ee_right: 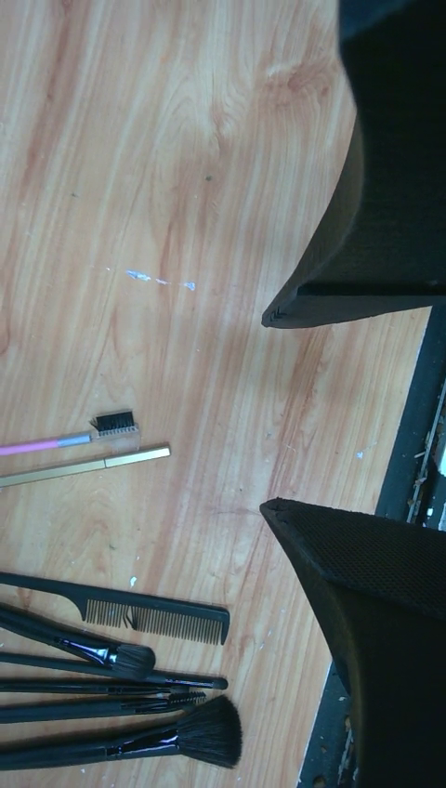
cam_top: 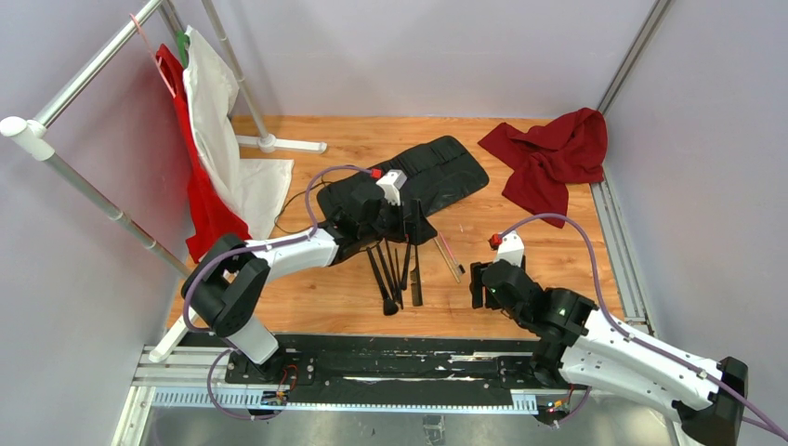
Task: Organize the makeup
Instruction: Pick up the makeup brush from the center of the board.
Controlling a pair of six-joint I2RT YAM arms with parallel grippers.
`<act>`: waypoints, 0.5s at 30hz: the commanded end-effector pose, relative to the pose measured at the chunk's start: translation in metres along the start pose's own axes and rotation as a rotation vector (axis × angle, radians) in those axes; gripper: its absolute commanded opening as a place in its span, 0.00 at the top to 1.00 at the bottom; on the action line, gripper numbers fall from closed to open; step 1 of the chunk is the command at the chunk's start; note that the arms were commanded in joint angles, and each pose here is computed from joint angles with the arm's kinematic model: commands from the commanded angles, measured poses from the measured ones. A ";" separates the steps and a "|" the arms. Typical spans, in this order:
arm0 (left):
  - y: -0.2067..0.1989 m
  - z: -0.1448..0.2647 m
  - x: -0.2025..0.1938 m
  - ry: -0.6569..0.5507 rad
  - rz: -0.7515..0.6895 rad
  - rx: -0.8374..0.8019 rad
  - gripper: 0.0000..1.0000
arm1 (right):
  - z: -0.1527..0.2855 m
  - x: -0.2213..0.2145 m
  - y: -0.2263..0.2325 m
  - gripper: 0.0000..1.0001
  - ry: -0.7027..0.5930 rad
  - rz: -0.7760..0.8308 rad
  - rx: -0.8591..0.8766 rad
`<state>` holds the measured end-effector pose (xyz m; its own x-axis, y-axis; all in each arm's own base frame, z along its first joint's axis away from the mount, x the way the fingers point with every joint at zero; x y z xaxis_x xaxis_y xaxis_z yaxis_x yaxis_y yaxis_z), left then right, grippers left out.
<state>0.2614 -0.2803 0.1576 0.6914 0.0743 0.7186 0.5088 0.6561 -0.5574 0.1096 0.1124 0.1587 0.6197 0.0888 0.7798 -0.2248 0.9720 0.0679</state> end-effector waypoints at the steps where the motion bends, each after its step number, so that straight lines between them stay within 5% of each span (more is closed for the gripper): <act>1: -0.008 0.005 0.006 -0.008 -0.020 -0.046 0.02 | 0.002 0.018 -0.003 0.30 -0.061 -0.012 -0.044; 15: -0.017 0.001 0.004 0.007 -0.019 -0.073 0.02 | -0.012 0.040 -0.010 0.25 -0.056 -0.053 -0.045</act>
<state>0.2566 -0.2835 0.1588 0.6981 0.0576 0.7137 0.5278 0.6321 -0.5673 0.1376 0.1061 0.1703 0.6075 0.0476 0.7929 -0.1387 0.9892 0.0469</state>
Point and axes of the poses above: each gripper's point midway between its finger pads, its own z axis back along the fingers, its own y axis along the line the jaws close on, x = y × z, the point moved 8 cm from there along z, back along the fingers, and after that the axes turned 1 degree about -z, right-handed, at the moved point
